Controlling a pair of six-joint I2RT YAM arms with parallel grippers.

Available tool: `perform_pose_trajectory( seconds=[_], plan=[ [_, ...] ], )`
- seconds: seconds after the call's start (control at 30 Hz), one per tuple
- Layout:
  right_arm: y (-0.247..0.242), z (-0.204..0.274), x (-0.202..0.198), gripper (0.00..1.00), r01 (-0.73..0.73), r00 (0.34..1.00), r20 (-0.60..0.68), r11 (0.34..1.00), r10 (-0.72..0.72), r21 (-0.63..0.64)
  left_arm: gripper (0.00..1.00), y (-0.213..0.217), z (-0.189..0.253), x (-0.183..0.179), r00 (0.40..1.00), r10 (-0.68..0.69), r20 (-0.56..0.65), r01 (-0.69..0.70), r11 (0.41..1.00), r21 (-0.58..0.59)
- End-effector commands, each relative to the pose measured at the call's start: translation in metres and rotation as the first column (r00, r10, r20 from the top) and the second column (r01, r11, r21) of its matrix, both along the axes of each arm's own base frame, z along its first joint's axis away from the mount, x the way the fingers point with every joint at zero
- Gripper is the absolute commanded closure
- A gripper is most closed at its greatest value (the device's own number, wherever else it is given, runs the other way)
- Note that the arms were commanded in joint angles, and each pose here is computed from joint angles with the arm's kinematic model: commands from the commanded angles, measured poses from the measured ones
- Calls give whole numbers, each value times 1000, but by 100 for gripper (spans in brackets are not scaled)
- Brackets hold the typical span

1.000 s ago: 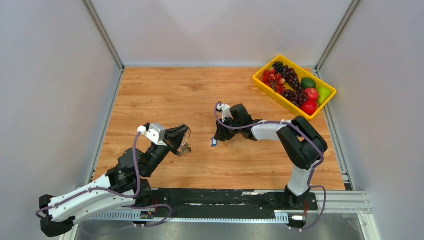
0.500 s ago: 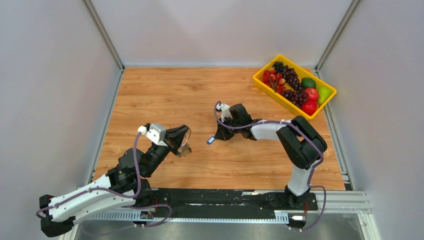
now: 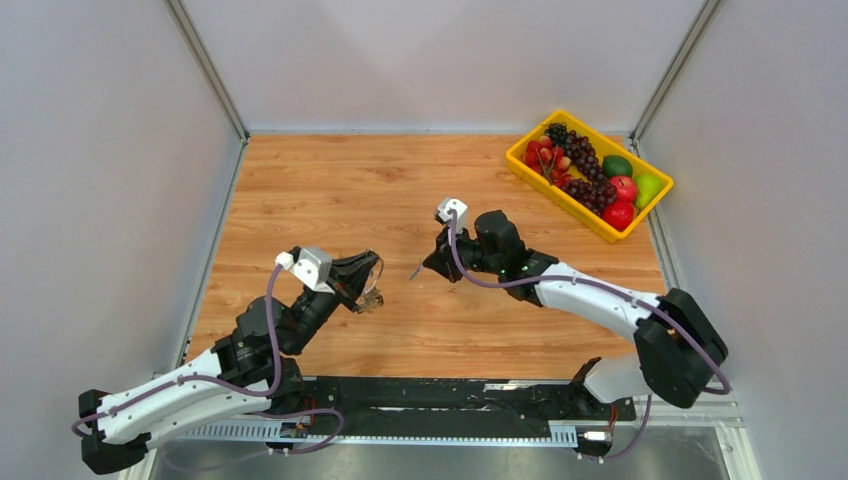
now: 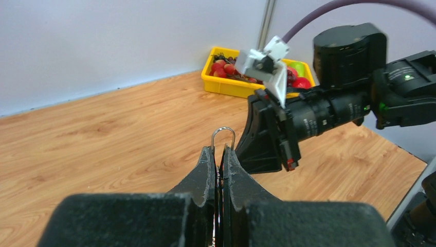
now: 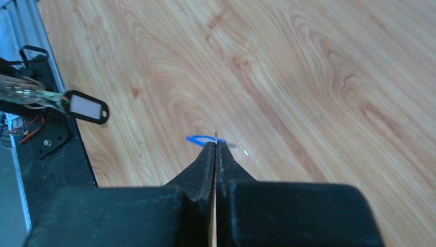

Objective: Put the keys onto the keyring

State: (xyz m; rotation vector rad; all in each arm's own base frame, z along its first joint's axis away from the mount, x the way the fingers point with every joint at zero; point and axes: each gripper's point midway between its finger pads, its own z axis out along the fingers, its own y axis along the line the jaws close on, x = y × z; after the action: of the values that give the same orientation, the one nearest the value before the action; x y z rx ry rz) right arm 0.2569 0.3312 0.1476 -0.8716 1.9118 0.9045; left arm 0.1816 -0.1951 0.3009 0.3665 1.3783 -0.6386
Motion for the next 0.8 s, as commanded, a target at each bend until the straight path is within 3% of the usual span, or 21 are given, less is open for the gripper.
perform_pose_trajectory(
  seconds=[0.0,0.27,0.77],
  plan=[
    [-7,40,-3,100,4,988,156,998,-14,67,100,-1,27,-8,998,-44,42,48,994,-102],
    [-19,113,-41,100,-95,966,257,966,31,240,100,-4,38,-15,994,-87,69,95,987,-129],
    [-8,209,-121,100,-357,930,105,800,352,482,100,-15,62,-27,970,-166,177,185,978,-100]
  ],
)
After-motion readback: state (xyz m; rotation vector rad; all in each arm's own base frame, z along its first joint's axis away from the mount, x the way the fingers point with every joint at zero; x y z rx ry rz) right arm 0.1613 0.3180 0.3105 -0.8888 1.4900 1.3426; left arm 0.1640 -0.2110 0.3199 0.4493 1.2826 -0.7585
